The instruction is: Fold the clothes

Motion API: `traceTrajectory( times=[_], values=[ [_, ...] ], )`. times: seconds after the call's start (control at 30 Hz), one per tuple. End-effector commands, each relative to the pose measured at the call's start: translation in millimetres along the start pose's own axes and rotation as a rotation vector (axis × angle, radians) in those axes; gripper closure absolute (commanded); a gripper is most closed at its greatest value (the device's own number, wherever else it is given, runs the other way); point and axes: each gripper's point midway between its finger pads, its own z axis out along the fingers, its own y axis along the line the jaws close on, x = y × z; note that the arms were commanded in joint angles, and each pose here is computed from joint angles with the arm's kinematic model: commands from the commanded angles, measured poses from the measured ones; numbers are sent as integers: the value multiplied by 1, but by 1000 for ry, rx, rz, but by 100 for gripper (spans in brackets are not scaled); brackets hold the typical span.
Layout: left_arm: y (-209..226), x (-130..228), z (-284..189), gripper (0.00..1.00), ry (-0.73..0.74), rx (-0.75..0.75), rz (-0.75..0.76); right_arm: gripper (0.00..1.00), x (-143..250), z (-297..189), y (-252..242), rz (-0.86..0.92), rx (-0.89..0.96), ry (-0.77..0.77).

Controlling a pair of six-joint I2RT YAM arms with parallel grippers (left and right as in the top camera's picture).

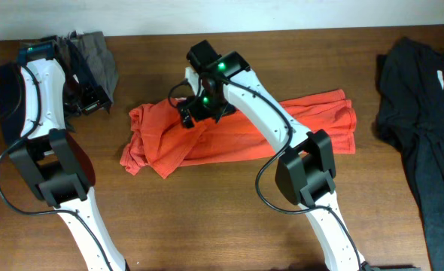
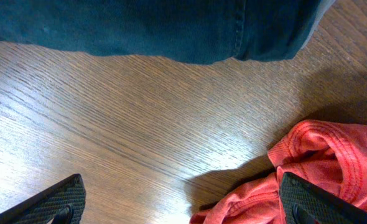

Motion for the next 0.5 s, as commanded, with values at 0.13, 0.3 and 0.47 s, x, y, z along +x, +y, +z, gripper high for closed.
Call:
traceTrajectory(
  times=[0.13,0.3,0.47],
  values=[
    [0,2,-6,1,-6,6,-14,13,-14,-5,-15,-42,17,-50],
    [0,2,-6,1,-6,6,-14,13,-15,8,-2,-91,-54,-41],
    [0,2,-6,1,-5,6,-14,13,-10,28,-9,-88,-49,-6]
  ],
)
